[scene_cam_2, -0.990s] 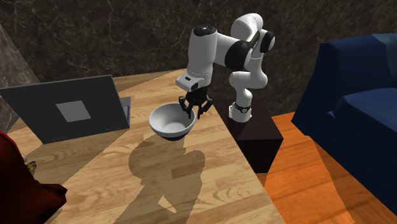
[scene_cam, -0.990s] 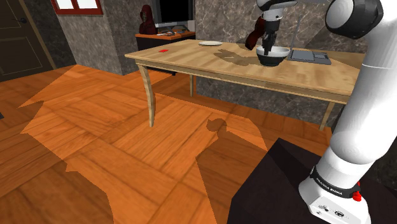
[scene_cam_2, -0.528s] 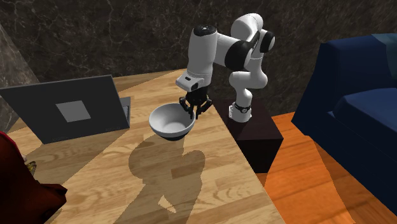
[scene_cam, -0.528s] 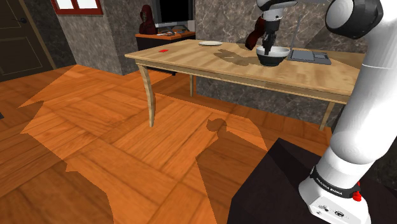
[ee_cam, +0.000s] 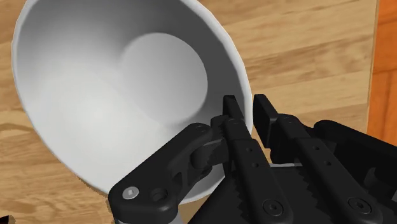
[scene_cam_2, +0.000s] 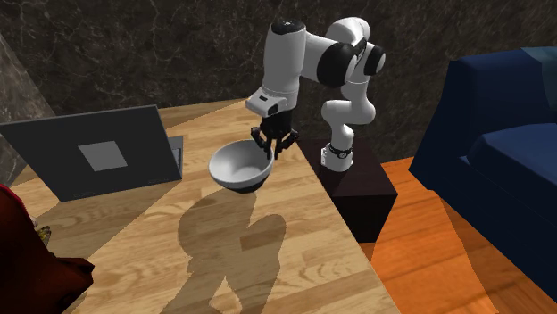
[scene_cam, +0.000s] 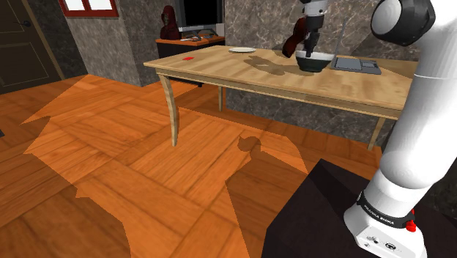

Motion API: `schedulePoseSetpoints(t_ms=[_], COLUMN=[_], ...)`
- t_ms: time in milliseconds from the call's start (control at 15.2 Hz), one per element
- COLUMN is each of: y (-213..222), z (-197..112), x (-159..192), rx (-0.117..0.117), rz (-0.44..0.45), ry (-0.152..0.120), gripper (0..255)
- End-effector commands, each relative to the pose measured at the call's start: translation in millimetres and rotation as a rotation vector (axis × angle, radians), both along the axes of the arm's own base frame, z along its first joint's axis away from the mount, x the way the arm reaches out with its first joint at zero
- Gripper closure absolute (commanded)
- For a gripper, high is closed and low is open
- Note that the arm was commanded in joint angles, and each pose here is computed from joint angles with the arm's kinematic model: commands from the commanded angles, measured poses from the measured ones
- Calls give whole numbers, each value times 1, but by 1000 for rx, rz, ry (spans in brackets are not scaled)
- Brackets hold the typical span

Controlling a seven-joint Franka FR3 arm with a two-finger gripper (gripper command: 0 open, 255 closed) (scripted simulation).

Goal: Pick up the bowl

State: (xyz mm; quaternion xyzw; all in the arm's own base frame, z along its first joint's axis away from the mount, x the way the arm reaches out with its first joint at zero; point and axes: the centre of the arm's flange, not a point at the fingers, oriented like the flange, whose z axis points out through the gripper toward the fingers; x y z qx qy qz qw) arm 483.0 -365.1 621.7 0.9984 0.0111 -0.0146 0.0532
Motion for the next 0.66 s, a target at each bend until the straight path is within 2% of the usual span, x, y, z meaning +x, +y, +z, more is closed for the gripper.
schedulePoseSetpoints(t_ms=[0,462,594], y=[0,0,0], z=[11,48,49], x=[0,0,0], rx=[0,0,0], rz=[0,0,0], ry=[0,0,0], gripper=[255,255,255])
